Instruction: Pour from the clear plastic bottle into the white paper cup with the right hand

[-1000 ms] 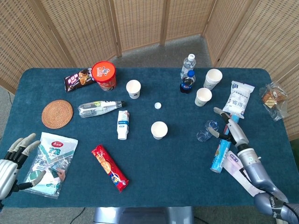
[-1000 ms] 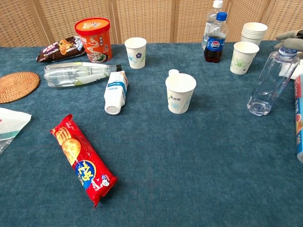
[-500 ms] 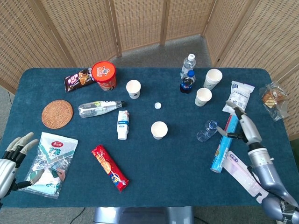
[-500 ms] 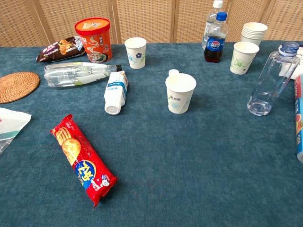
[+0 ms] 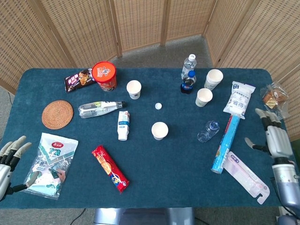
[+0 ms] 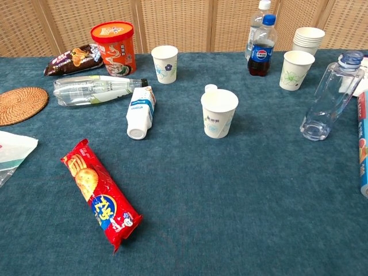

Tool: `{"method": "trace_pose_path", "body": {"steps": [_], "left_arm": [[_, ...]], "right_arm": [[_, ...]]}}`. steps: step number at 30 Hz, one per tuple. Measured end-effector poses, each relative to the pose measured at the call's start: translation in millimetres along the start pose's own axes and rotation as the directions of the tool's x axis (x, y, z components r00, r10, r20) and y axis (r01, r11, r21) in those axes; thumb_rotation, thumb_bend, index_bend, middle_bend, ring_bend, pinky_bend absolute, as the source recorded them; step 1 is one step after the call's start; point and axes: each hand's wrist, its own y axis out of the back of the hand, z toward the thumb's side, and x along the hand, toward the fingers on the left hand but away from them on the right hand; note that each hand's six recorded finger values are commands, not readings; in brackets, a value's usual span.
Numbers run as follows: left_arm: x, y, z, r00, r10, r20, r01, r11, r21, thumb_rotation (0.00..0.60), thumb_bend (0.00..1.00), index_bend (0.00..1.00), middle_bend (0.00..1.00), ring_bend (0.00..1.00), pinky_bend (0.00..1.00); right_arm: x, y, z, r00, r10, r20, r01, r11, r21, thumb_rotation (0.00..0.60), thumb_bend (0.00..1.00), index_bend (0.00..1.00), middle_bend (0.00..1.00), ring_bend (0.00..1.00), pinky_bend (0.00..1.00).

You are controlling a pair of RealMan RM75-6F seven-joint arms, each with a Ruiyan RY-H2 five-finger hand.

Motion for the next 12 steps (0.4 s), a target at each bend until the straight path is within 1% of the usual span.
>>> {"method": "trace_pose_path", "body": {"steps": [3, 6, 8, 12], "left_arm": [[-3.8, -2.7, -0.4, 1.000, -0.004, -0.008, 0.003, 1.000, -0.012, 0.378, 0.37, 0.09, 0.04, 0.00, 0.00], [-5.3, -4.7, 0.6, 1.000, -0.004, -0.006, 0.004, 1.000, -0.009, 0.379, 0.37, 0.09, 0.04, 0.00, 0.00], [-6.4, -6.1, 1.9, 1.000, -0.003, -0.003, 0.003, 1.000, 0.003, 0.376, 0.37, 0.09, 0.04, 0.00, 0.00], [-9.9, -9.1, 3.6, 1.000, 0.003, -0.004, -0.003, 1.000, 0.019, 0.377, 0.37, 0.09, 0.04, 0.00, 0.00]], "right_arm": [[21.8, 2.4, -16.9, 0.998, -0.038, 0.042, 0.032, 0.991, 0.132, 0.600, 0.30, 0.00, 0.00, 0.00, 0.00], [41.9, 3.1, -28.8, 0.995, -0.059, 0.076, 0.042, 0.978, 0.205, 0.600, 0.30, 0.00, 0.00, 0.00, 0.00], [54.0, 3.7, -33.0, 0.993, -0.069, 0.093, 0.047, 0.973, 0.227, 0.600, 0.30, 0.00, 0.00, 0.00, 0.00], [70.2, 3.6, -36.4, 0.991, -0.079, 0.112, 0.052, 0.973, 0.226, 0.600, 0.30, 0.00, 0.00, 0.00, 0.00]]}}
